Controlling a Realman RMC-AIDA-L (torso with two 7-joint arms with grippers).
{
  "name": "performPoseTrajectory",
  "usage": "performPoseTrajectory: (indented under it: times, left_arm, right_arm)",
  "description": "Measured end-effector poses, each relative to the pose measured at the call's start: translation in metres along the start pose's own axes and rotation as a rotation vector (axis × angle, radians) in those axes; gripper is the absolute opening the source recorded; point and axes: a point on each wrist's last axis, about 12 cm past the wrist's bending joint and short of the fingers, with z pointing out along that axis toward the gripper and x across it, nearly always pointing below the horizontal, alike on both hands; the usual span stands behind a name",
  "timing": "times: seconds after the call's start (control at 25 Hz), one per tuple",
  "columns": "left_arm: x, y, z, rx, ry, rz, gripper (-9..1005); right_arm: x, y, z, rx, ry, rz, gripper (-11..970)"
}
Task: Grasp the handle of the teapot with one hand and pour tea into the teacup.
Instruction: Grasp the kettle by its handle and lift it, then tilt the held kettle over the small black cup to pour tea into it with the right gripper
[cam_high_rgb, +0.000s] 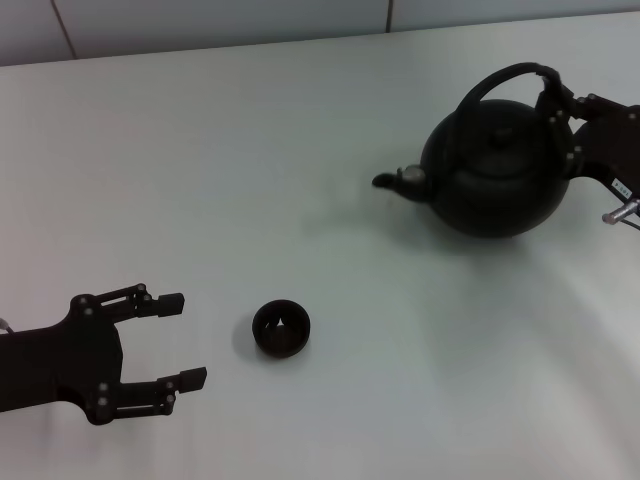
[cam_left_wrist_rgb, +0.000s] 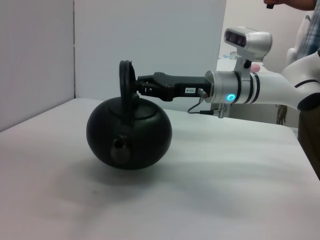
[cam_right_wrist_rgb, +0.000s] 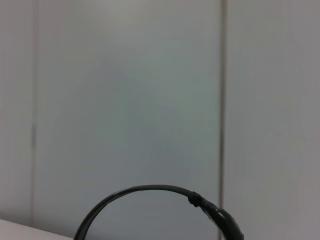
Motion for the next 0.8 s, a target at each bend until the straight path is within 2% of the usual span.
performPoseTrajectory:
  times: [0.2, 0.56, 0.8]
  left_arm:
    - [0.000, 0.000, 0.000, 0.001, 0.000, 0.001, 813]
    - [0.004, -0.003, -0.002, -0.003, 0.001, -0.009, 813]
    - [0.007, -0.006, -0.002, 0.003, 0.015, -0.018, 813]
  right_arm:
    - [-0.005, 0.011, 0.000, -0.056, -0.065, -0.095, 107]
    - [-0.010, 0.024, 0.012, -0.102, -0.115, -0.125, 108]
    - [-0.013, 0.037, 0.025, -0.222, -0.111, -0.158, 108]
